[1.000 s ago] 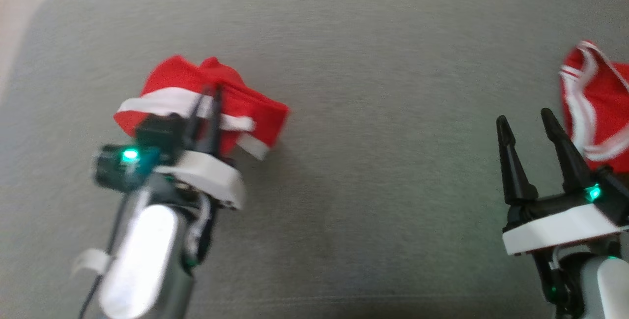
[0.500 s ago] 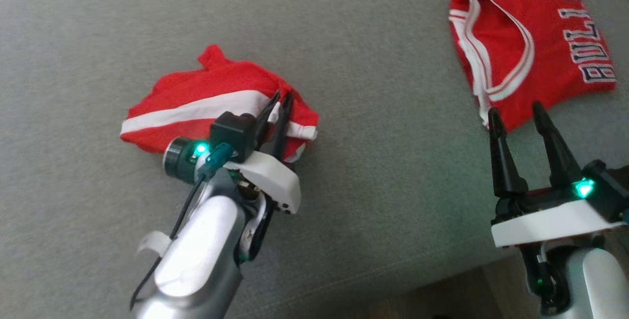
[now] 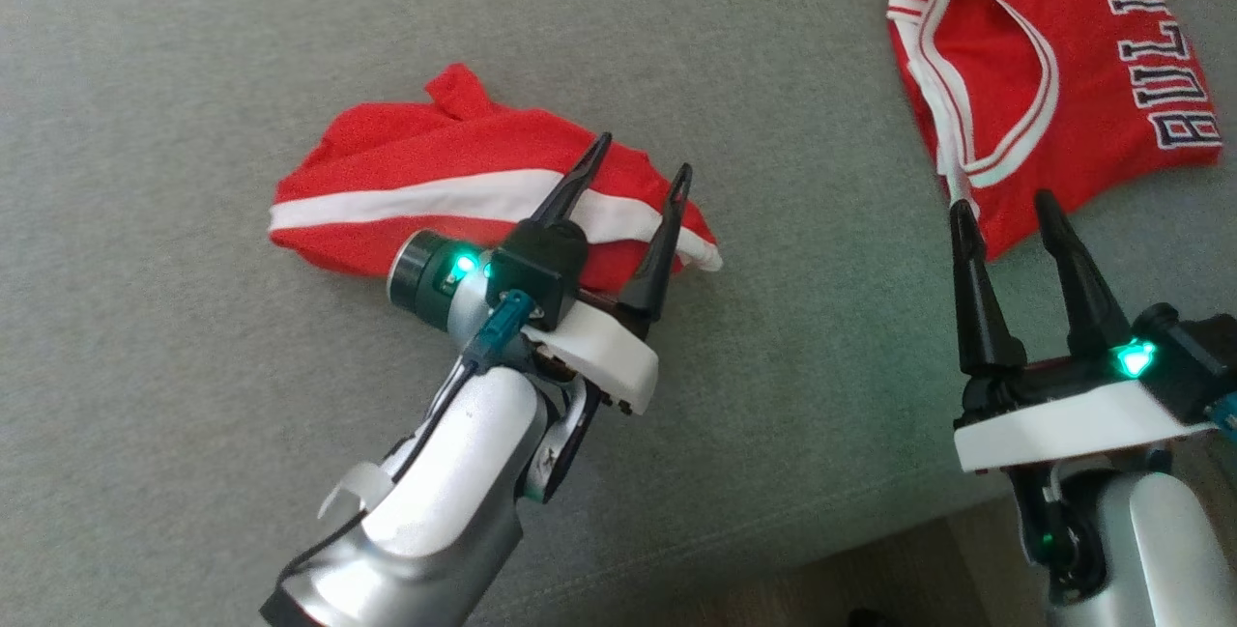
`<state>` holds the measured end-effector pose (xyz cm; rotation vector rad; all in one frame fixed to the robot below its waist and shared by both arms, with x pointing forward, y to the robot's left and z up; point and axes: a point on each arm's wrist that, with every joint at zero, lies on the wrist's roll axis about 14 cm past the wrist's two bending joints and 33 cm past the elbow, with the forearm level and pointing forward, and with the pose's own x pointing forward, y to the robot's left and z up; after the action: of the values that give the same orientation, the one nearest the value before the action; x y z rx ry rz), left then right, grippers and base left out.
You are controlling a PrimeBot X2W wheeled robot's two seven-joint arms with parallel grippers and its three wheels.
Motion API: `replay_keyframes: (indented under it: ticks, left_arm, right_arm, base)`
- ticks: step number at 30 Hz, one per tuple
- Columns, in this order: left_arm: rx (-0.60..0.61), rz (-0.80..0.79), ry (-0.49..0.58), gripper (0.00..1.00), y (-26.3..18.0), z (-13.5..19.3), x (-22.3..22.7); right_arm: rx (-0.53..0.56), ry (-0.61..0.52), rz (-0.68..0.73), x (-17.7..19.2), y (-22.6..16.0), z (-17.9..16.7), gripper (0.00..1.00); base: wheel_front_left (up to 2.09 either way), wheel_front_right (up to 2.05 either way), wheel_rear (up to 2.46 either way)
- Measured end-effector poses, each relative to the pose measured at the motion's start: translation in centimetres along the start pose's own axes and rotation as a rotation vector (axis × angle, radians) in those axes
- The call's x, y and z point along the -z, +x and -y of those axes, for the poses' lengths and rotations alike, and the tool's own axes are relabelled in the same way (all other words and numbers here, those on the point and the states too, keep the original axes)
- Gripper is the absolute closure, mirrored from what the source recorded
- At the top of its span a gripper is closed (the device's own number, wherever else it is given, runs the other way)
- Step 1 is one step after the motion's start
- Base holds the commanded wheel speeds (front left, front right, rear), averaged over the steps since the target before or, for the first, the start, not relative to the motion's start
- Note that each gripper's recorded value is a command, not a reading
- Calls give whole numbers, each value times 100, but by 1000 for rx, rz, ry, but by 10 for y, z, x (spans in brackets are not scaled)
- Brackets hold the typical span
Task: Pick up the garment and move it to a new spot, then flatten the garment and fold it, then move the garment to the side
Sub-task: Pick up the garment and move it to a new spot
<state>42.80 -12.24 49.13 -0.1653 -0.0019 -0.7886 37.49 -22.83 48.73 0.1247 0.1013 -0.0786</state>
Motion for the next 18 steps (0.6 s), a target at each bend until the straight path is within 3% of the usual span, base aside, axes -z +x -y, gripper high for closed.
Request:
replay_keyframes:
  ticks: [6,18]
  left_arm:
    - [-80,102,69,0,-12,-18,-39]
    - [-506,134,160,0,-107,-131,-64]
  right_arm:
    - [-55,7,26,-8,4,-16,0]
    - [-183,-9,6,-9,11,-53,0]
  base:
    - [0,0,0]
    - [0,0,0]
